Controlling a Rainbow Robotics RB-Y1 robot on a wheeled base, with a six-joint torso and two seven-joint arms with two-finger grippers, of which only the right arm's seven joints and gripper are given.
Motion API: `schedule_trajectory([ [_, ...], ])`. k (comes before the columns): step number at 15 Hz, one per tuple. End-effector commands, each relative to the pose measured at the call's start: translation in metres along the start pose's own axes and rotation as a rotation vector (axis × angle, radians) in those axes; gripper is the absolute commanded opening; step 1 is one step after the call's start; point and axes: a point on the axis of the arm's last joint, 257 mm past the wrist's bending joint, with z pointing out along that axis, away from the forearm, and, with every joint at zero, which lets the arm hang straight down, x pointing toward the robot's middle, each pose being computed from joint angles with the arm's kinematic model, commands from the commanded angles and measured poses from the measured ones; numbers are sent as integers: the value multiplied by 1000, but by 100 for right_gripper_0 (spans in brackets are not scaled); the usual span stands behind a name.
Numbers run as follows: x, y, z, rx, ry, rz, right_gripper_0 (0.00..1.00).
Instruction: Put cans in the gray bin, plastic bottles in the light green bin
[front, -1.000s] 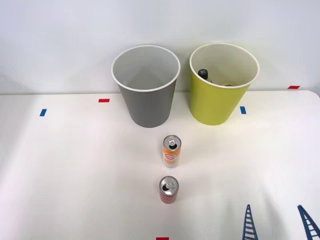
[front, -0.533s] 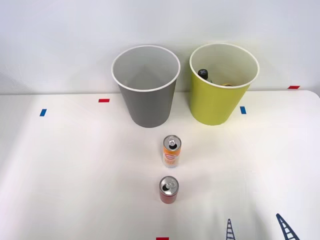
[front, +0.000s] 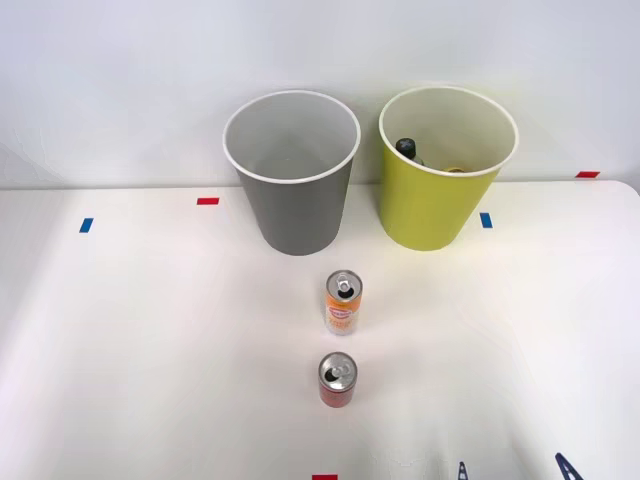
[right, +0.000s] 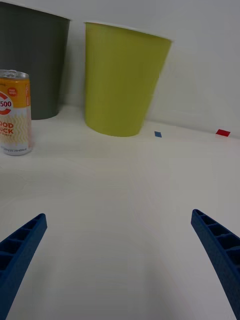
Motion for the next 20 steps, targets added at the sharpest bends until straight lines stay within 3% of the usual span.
schedule_trajectory([
  [1, 2, -1, -2, 4, 8, -2, 100],
  [20, 2, -1, -2, 4, 8, -2, 100],
])
